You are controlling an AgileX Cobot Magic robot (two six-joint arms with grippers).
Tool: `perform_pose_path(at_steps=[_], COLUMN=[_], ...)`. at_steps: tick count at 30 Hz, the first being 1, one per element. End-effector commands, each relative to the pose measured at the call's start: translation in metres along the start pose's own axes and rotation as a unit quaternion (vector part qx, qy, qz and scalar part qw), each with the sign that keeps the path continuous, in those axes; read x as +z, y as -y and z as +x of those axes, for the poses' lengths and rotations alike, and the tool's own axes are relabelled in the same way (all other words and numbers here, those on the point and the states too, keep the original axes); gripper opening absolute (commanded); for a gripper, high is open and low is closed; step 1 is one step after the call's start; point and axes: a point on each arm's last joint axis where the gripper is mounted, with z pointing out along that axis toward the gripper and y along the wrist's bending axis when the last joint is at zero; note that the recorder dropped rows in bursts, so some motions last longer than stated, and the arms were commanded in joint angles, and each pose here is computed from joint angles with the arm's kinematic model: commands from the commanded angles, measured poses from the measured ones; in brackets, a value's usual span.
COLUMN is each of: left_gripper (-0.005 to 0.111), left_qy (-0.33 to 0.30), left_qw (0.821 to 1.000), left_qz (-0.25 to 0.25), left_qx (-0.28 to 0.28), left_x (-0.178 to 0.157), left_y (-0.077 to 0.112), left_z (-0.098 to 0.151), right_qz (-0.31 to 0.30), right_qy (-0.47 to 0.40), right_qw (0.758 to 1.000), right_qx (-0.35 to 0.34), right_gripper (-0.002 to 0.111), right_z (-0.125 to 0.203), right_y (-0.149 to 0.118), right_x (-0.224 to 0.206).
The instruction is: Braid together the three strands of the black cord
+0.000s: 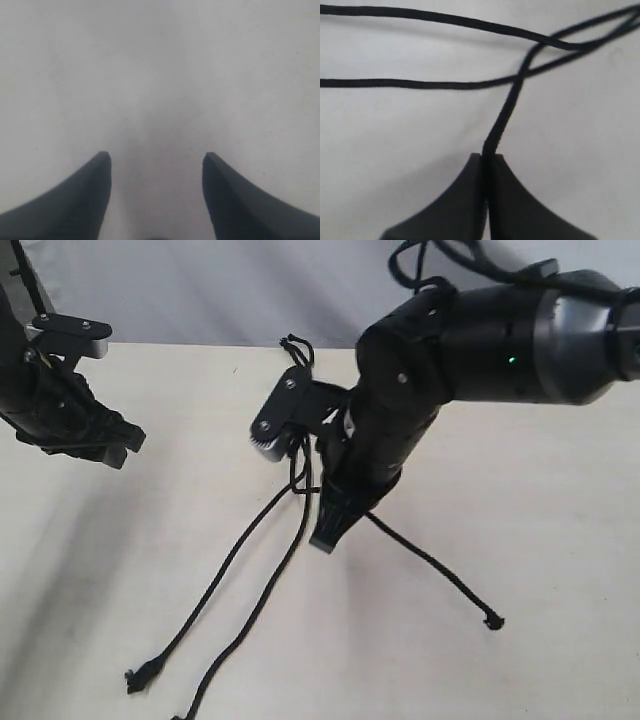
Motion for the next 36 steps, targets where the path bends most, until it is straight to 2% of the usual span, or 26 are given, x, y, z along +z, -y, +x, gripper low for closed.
perform_pose_path(at_steps=[1, 8, 16, 19, 23, 26, 30, 33, 36], left_gripper=[0.053, 0.053, 0.053, 0.053, 0.053, 0.053, 0.053, 0.053, 0.053], left_qy=[0.003, 0.002, 0.004, 0.004, 0.005, 0.004, -0.005, -0.006, 0.003], left_qw=[1.0, 1.0, 1.0, 1.0, 1.0, 1.0, 1.0, 0.999, 0.997], left_qz=[0.007, 0.008, 0.008, 0.008, 0.007, 0.012, 0.023, 0.034, 0.049], left_qx=[-0.013, -0.014, -0.014, -0.014, -0.014, -0.019, -0.012, 0.014, 0.052], left_x=[-0.003, -0.003, -0.003, -0.003, -0.003, -0.003, -0.005, -0.008, -0.015], left_y=[0.001, 0.001, 0.001, 0.001, 0.001, 0.002, 0.009, 0.028, 0.056], left_z=[-0.001, 0.0, -0.001, -0.001, -0.001, -0.001, 0.0, -0.001, -0.003], right_qz=[0.003, -0.008, -0.014, -0.011, -0.012, -0.006, 0.016, 0.035, 0.057], right_qy=[-0.021, -0.067, -0.075, -0.071, -0.07, -0.061, -0.025, 0.003, 0.033], right_qw=[0.998, 0.991, 0.99, 0.99, 0.99, 0.991, 0.991, 0.991, 0.989], right_qx=[0.067, 0.114, 0.116, 0.123, 0.124, 0.122, 0.127, 0.13, 0.13], right_gripper=[0.0, 0.0, 0.002, 0.016, 0.053, 0.071, 0.077, 0.077, 0.077], right_z=[0.023, 0.051, 0.056, 0.055, 0.055, 0.053, 0.045, 0.042, 0.041], right_y=[0.034, 0.059, 0.059, 0.059, 0.059, 0.061, 0.067, 0.071, 0.074], right_x=[0.015, 0.061, 0.087, 0.088, 0.088, 0.081, 0.049, 0.014, -0.025])
